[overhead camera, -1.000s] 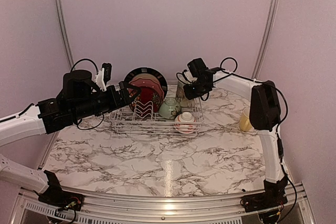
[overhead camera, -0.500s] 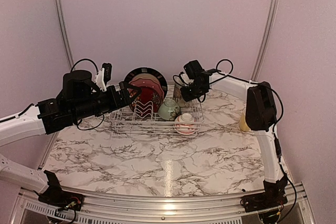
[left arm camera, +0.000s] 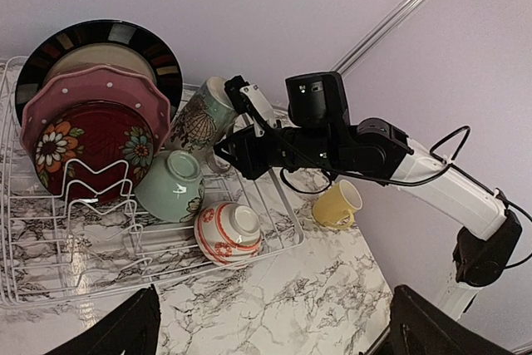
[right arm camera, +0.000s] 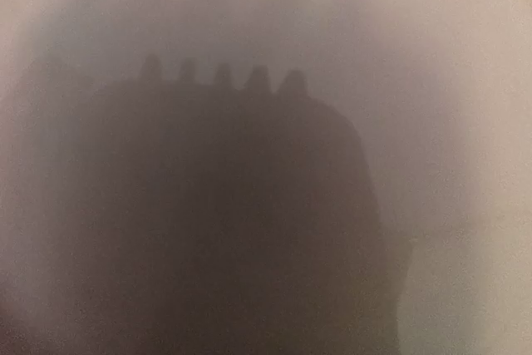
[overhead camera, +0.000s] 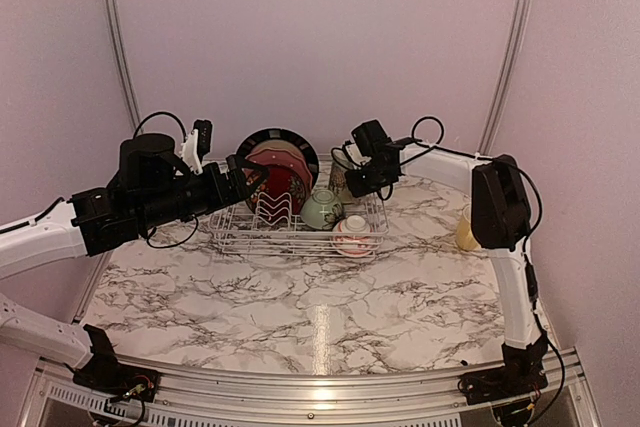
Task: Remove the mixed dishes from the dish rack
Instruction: Grab the cup from the dish rack, then pass from the right arm to the left
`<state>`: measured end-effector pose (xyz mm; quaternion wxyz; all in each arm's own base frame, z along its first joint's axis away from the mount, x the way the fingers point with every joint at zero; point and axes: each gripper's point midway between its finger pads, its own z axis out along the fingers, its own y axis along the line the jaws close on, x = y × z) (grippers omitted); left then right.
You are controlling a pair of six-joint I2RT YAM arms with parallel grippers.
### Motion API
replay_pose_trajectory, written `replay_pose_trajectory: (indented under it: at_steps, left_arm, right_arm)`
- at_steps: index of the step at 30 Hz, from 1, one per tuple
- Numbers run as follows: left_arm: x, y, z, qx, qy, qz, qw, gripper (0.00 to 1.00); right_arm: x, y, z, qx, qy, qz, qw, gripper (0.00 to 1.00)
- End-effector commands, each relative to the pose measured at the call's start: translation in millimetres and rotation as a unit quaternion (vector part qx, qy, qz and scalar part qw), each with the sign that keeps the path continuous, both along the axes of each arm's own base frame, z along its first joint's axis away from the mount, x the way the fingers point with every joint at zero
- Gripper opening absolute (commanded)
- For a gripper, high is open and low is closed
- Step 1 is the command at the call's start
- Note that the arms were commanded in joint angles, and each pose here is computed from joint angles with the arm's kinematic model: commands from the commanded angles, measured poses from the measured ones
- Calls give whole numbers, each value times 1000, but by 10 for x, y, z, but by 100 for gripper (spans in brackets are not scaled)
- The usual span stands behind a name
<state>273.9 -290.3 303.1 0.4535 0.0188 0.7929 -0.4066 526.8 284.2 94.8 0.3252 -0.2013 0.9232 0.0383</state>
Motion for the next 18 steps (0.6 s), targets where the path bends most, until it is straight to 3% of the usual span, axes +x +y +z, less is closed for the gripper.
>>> replay_pose_trajectory:
  at_steps: [1, 10, 18]
  left_arm:
    - [-18, 26, 129, -5, -18, 2, 1000, 99]
    - [-10, 25, 95, -4, -13, 4, 1000, 99]
    - [-35, 56, 115, -15, -13, 7, 1000, 99]
  right_arm:
    - [185, 75, 540, 58, -79, -12, 995, 0]
    - [87, 51, 1067, 143, -152, -29, 977, 0]
    - [20, -1, 1260, 176, -175, -42, 968, 0]
